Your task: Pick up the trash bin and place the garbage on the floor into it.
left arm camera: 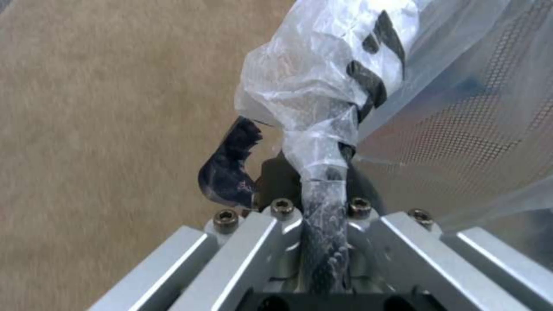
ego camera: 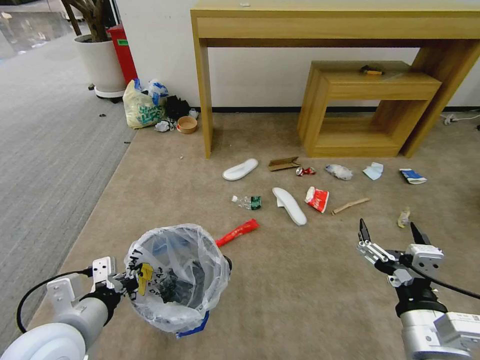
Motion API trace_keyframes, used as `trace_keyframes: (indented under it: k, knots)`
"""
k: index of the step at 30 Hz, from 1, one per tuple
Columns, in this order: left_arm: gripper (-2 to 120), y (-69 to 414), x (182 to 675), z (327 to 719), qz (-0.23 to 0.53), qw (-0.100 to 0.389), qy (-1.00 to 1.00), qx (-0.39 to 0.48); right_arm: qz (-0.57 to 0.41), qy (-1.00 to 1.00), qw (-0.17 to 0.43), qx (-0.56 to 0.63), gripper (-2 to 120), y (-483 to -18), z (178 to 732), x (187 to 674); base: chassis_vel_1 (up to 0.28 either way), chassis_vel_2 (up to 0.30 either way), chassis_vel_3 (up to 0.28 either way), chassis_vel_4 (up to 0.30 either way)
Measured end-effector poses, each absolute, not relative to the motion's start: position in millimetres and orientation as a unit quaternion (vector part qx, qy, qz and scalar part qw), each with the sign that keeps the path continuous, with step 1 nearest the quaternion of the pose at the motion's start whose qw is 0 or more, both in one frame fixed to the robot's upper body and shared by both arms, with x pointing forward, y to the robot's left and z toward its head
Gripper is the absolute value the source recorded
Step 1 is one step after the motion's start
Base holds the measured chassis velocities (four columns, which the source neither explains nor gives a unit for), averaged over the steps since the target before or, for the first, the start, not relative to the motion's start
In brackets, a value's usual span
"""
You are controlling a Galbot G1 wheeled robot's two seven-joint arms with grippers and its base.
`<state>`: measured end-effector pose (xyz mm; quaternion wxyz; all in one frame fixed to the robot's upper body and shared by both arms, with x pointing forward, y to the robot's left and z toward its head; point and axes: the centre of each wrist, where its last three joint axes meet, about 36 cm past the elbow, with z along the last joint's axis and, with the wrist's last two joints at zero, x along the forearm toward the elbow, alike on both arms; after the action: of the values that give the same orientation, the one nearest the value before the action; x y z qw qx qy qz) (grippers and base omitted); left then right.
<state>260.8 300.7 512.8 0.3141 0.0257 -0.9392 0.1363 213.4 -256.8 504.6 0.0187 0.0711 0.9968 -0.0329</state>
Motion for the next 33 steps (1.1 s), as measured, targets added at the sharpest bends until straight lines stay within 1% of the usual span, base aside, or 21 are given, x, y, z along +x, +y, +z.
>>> trace_keyframes:
  k: [16, 20, 24, 29, 31, 33]
  knots:
    - [0, 300, 260, 512, 0.138, 0.315, -0.939, 0.025, -0.034, 0.997, 0.008, 0.068, 100, -258, 497, 214, -0.086, 0.304, 0.096, -0.305]
    - [0, 300, 259, 511, 0.138, 0.316, -0.938, 0.027, -0.034, 0.997, -0.013, 0.066, 100, -263, 484, 220, -0.100, 0.269, 0.116, -0.260]
    - [0, 301, 258, 512, 0.137, 0.317, -0.938, 0.029, -0.026, 0.997, -0.030, 0.063, 100, -270, 469, 228, -0.084, 0.159, 0.097, -0.145]
    - [0, 300, 258, 512, 0.136, 0.317, -0.938, 0.030, 0.014, 0.996, -0.061, 0.056, 100, -282, 455, 243, -0.012, 0.019, 0.030, 0.003]
    - [0, 300, 258, 512, 0.135, 0.317, -0.938, 0.030, 0.020, 0.996, -0.064, 0.055, 100, -284, 453, 245, 0.000, 0.000, 0.000, 0.000]
    - [0, 301, 261, 511, 0.131, 0.318, -0.939, 0.028, 0.046, 0.994, -0.080, 0.051, 100, -289, 446, 252, 0.000, 0.000, 0.000, 0.000]
